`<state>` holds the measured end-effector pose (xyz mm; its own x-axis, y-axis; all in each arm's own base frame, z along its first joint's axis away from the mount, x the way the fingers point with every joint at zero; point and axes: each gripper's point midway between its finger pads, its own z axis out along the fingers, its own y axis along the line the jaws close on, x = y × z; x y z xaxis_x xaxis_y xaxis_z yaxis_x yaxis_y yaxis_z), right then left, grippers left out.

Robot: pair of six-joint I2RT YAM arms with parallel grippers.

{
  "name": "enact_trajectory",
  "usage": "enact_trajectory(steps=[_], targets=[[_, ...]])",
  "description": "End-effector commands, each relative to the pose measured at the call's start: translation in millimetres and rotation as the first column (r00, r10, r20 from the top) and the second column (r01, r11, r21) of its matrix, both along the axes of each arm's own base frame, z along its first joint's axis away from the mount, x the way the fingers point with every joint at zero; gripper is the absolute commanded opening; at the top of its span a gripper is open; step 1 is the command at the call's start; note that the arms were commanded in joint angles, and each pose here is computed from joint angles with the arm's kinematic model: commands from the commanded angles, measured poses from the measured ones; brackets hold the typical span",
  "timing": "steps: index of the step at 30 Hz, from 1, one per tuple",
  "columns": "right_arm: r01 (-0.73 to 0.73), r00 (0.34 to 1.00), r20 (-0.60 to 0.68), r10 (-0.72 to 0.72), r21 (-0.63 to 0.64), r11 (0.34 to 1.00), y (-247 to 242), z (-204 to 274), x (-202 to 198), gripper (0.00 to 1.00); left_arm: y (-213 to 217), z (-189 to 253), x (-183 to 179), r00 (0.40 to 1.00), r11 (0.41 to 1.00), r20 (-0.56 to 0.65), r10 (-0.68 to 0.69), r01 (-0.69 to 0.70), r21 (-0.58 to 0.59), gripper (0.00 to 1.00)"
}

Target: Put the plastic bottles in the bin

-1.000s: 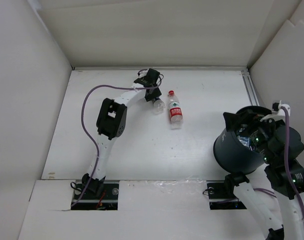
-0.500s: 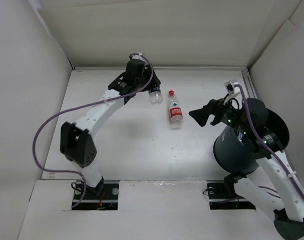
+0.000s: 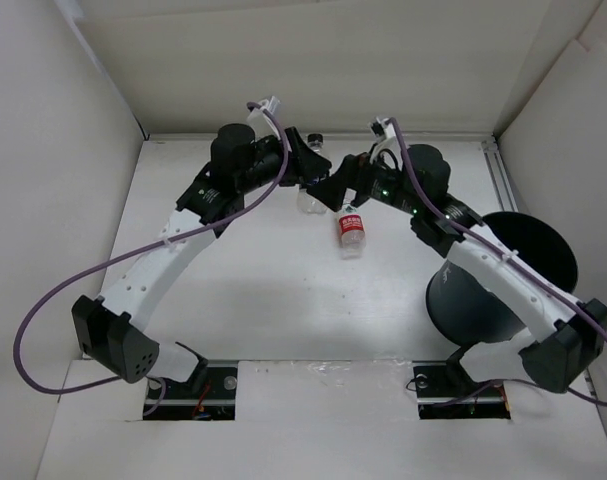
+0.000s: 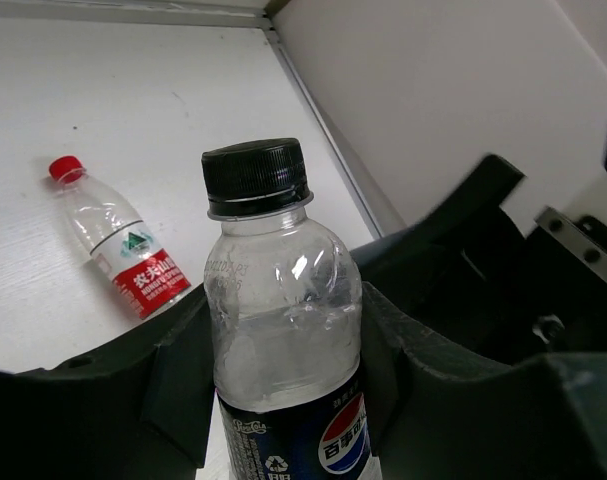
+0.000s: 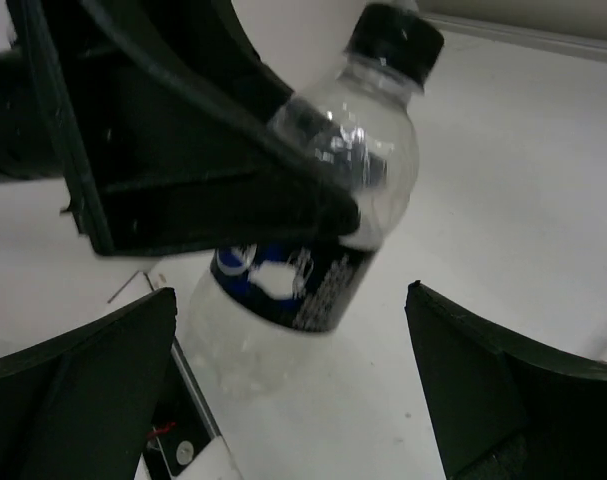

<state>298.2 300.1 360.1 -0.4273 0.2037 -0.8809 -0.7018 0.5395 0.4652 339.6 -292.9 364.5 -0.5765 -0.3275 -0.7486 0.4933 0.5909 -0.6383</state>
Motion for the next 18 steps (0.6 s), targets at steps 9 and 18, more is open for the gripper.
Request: enact_trajectory(steps=[9,18], targets=[[-0.093,0.996,0.006,0.094,0.194,0.977,68.2,31.1,12.2,0.96,14.5,64.2,-27.3,0.987,0.992,0.161,0.000,0.020,-0.127,0.00],[-0.032,0.999,0.021,0.027,0.245,0.969,57.1,34.7,14.6,0.04,23.1,67.9,-24.2,0.985,0.989,0.161,0.059,-0.037,-0.141,1.00]])
